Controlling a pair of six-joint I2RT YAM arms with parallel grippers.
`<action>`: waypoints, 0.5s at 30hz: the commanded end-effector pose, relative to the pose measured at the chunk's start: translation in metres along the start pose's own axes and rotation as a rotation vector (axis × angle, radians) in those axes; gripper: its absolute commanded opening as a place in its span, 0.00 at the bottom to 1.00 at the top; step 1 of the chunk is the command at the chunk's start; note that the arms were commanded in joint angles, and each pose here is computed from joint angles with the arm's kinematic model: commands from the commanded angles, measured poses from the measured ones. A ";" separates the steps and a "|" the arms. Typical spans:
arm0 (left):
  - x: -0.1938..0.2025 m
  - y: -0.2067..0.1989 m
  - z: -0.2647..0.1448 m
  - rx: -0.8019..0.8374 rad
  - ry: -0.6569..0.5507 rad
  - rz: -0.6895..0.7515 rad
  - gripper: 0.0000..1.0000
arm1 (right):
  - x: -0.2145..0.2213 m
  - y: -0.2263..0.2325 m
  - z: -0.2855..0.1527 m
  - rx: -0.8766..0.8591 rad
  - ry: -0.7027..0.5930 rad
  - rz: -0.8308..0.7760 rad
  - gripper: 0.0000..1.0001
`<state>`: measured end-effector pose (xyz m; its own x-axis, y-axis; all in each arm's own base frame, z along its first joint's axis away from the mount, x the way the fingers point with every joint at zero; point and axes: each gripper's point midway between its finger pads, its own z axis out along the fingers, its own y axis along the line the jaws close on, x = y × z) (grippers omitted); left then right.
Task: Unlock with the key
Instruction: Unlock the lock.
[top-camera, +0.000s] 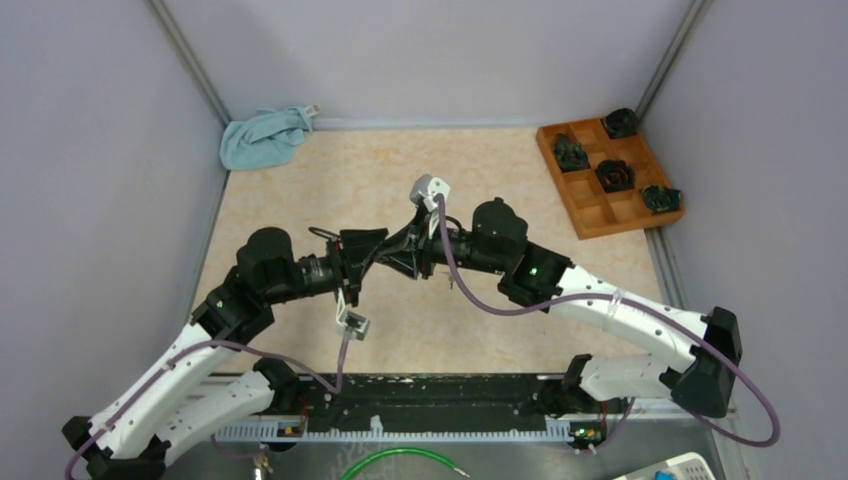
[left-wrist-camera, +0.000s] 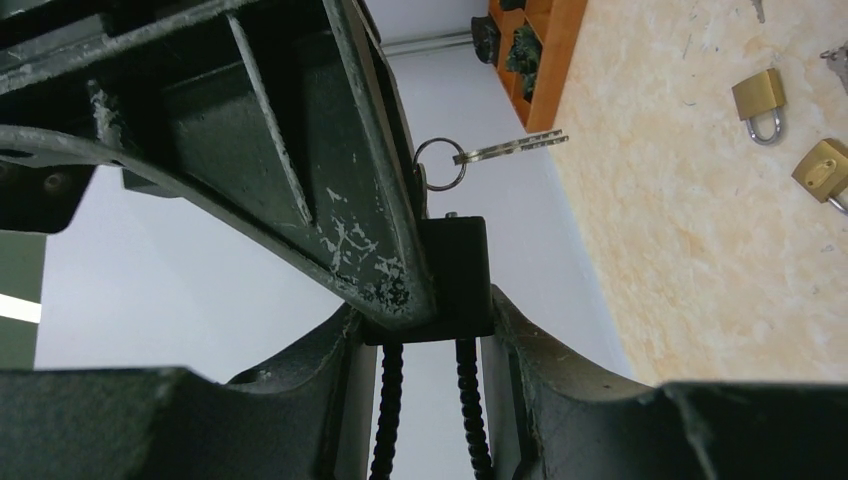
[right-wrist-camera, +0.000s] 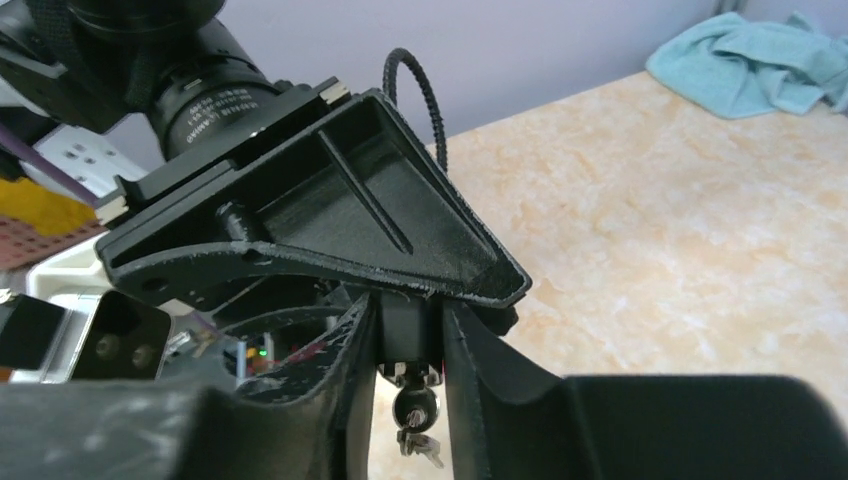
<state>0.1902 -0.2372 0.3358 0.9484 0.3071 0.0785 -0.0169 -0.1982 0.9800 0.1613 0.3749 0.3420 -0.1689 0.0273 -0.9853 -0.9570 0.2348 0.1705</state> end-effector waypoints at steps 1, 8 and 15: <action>-0.001 0.020 -0.005 -0.042 0.002 0.013 0.00 | -0.032 0.003 0.007 0.015 -0.074 -0.018 0.18; 0.001 0.020 -0.008 -0.057 0.020 0.003 0.75 | -0.037 -0.014 -0.010 0.107 -0.109 0.013 0.00; -0.007 0.026 -0.018 -0.124 0.018 0.109 0.84 | -0.044 -0.027 -0.025 0.052 -0.132 0.139 0.00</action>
<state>0.1876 -0.2291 0.3506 0.9364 0.3362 0.1009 -0.0508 -0.1546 0.9867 0.1969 0.3538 0.3446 -0.2450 0.0723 -0.9668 -0.9008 0.3518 0.2546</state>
